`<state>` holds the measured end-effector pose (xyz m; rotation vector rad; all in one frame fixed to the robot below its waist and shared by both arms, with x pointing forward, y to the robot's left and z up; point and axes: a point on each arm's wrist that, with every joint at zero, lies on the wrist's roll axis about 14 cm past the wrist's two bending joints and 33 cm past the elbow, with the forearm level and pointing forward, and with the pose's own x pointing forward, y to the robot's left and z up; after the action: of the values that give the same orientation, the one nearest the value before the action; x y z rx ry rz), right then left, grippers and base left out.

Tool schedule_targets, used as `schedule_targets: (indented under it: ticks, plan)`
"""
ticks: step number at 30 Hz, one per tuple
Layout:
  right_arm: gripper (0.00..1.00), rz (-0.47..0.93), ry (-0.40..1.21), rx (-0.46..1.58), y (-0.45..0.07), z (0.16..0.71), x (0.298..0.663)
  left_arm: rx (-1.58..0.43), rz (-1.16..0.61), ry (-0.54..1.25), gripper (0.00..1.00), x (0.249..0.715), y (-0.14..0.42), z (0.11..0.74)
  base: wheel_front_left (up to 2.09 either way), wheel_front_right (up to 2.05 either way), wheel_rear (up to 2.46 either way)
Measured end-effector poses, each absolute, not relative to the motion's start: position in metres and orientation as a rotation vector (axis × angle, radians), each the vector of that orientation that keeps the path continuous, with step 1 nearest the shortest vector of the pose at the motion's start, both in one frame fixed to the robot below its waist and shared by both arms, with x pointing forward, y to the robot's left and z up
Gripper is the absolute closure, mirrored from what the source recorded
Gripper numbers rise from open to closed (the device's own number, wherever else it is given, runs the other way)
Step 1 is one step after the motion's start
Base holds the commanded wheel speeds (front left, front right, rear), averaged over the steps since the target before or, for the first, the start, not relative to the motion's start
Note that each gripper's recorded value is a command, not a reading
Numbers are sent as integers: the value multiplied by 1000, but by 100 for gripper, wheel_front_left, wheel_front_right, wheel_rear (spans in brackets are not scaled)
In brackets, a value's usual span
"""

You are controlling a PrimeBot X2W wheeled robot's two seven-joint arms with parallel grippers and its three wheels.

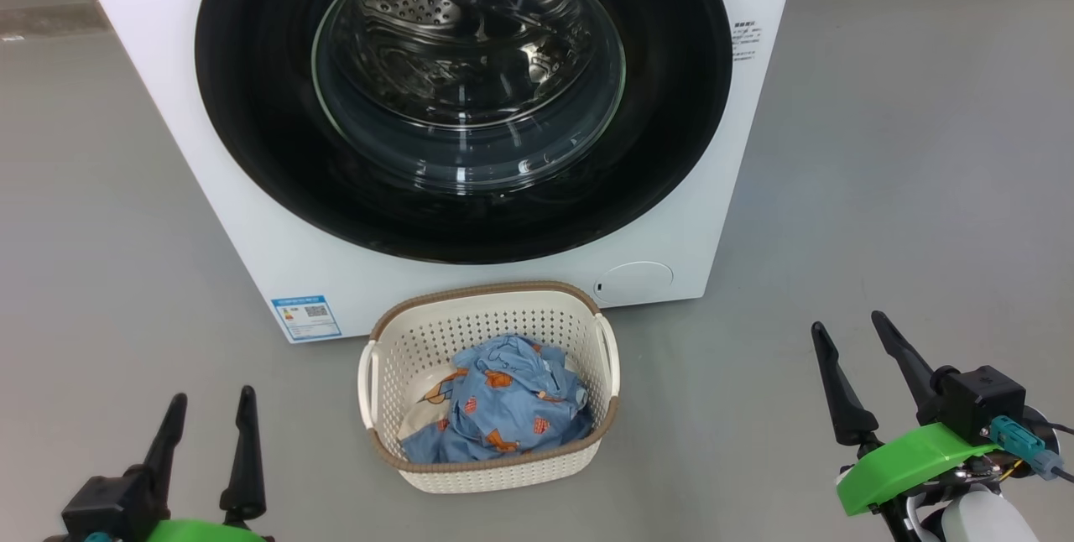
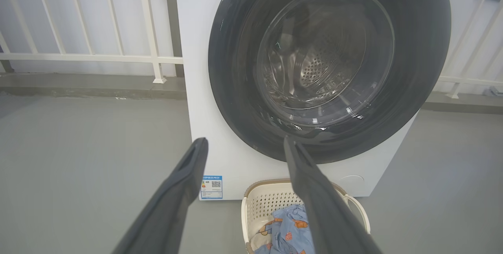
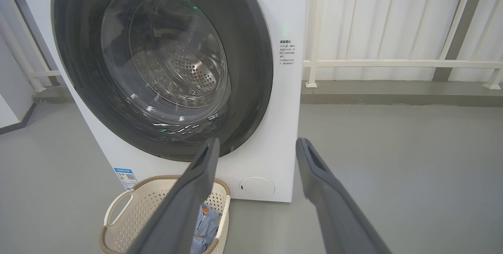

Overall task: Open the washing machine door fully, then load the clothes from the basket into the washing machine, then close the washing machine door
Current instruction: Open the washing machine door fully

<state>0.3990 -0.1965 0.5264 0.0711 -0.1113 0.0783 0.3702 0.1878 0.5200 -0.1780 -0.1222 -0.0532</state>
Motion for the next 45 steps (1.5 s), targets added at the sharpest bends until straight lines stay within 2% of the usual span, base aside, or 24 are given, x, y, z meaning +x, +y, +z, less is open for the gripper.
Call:
schedule_targets:
  ticks: [11, 31, 45]
  plan:
    - [0, 76, -111, 75, -195, 526, 401, -167, -38, -107, 0, 370, 193, 515, 45, 45, -89]
    - [0, 48, -105, 90, -202, 522, 404, -176, -6, -132, 0, 376, 203, 521, 108, 108, -217]
    - [0, 50, -120, 95, -201, 527, 403, -175, -41, -131, 0, 374, 192, 522, 19, 19, -37]
